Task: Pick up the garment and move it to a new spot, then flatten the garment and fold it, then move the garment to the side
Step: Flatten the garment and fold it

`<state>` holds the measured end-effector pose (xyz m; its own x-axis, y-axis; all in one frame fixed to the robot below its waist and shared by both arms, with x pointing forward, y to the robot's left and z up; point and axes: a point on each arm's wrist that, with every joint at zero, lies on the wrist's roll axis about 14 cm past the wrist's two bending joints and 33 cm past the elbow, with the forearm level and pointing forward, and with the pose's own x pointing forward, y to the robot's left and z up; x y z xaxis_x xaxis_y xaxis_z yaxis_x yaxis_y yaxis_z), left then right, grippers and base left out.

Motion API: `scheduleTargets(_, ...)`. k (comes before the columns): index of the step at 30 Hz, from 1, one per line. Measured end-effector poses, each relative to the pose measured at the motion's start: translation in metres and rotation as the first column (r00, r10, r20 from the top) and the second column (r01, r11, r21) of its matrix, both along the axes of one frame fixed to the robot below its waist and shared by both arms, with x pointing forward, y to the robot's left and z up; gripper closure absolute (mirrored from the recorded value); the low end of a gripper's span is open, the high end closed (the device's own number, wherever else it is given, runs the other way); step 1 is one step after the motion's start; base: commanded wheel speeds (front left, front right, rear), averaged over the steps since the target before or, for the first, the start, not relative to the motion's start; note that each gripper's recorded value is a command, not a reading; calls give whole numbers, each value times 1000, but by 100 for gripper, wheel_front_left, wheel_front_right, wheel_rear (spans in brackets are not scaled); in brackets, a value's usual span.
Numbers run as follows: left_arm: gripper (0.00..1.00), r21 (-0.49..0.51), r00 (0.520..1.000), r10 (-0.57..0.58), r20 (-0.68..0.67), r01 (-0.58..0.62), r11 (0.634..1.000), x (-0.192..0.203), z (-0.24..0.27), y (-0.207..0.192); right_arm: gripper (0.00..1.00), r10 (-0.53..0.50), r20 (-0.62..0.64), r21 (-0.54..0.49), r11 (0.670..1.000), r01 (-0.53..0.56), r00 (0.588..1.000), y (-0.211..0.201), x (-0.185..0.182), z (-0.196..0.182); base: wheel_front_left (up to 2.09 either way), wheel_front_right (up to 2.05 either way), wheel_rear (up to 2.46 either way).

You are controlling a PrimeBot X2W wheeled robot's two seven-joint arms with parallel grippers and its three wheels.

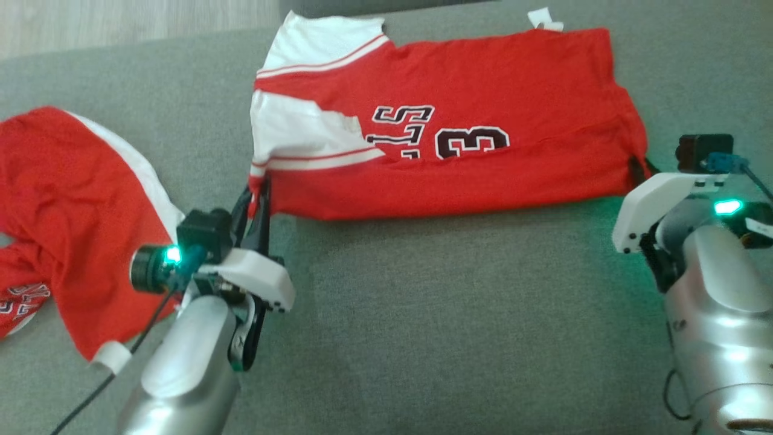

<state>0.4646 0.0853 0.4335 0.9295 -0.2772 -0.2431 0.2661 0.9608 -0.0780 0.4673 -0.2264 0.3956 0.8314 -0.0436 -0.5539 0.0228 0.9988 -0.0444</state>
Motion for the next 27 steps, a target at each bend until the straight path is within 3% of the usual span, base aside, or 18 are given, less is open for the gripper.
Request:
scheduleTargets(9,100,1,1000,-7,-16,7,1000,-26,3,-1,100,76,48,-115,991,-70,996,-16,-11,30,0,0,0)
scheduleTargets(27,100,21,988,-78,-135,82,996,-99,-10,-10,100,9,-35,-45,999,-11,999,-32,-101,14,0,0,0)
